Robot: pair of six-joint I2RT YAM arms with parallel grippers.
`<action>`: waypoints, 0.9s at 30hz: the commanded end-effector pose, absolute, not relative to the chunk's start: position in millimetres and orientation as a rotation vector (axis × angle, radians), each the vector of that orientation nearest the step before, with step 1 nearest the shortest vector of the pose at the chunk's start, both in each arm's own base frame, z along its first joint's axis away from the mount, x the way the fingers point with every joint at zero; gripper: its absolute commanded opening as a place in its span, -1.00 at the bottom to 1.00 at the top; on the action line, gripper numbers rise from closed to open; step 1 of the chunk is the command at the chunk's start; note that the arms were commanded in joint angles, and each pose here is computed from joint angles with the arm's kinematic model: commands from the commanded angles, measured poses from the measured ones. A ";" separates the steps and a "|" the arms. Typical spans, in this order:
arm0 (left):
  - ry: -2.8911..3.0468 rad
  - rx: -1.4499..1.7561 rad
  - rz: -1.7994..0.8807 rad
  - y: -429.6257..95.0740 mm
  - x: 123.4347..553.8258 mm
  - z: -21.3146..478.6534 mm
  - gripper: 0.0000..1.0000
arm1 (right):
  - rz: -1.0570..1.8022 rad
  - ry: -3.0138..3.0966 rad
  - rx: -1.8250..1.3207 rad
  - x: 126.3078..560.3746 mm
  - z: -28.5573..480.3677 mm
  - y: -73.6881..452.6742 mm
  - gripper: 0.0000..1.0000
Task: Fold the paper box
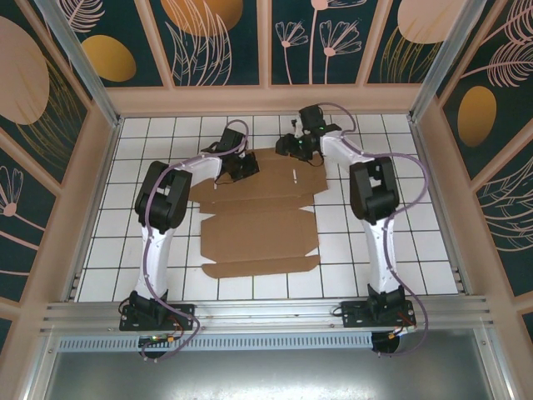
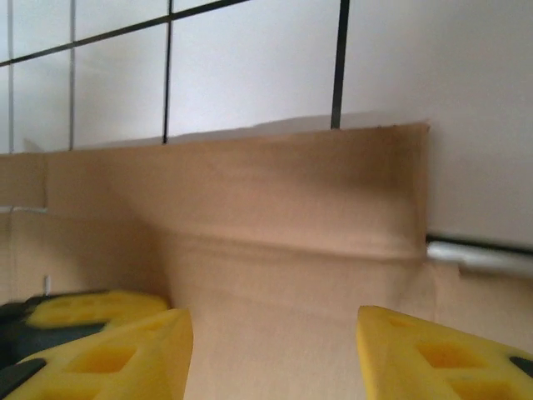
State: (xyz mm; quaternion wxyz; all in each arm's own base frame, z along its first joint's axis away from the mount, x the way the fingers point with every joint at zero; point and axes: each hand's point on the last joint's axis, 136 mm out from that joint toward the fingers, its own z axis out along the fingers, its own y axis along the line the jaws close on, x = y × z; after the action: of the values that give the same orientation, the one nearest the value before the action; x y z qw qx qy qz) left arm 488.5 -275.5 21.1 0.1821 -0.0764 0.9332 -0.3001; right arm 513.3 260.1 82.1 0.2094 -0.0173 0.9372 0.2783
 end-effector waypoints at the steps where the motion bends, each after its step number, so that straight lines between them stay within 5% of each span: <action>1: 2.690 -0.240 -0.893 -286.6 477.9 5.5 -1.00 | 0.727 2.457 -0.018 514.4 135.8 248.2 0.05; 9: 2.662 -0.327 -0.954 -289.9 478.4 7.7 -1.00 | 0.642 2.606 -0.035 470.3 80.0 260.8 -0.97; 23: 2.584 -0.361 -0.984 -269.7 502.9 40.2 -1.00 | 0.408 2.780 0.027 439.2 -4.5 256.0 -1.00; 27: 2.519 -0.359 -0.974 -241.6 525.7 73.3 -0.73 | 0.343 2.807 0.043 432.6 -15.0 247.5 -1.00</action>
State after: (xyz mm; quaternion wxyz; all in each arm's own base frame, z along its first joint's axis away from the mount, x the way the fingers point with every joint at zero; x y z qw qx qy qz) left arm 501.6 -263.2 29.3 0.1660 -0.1319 0.9168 -0.3384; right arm 449.3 268.0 23.1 0.1908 -0.0024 0.9647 0.1815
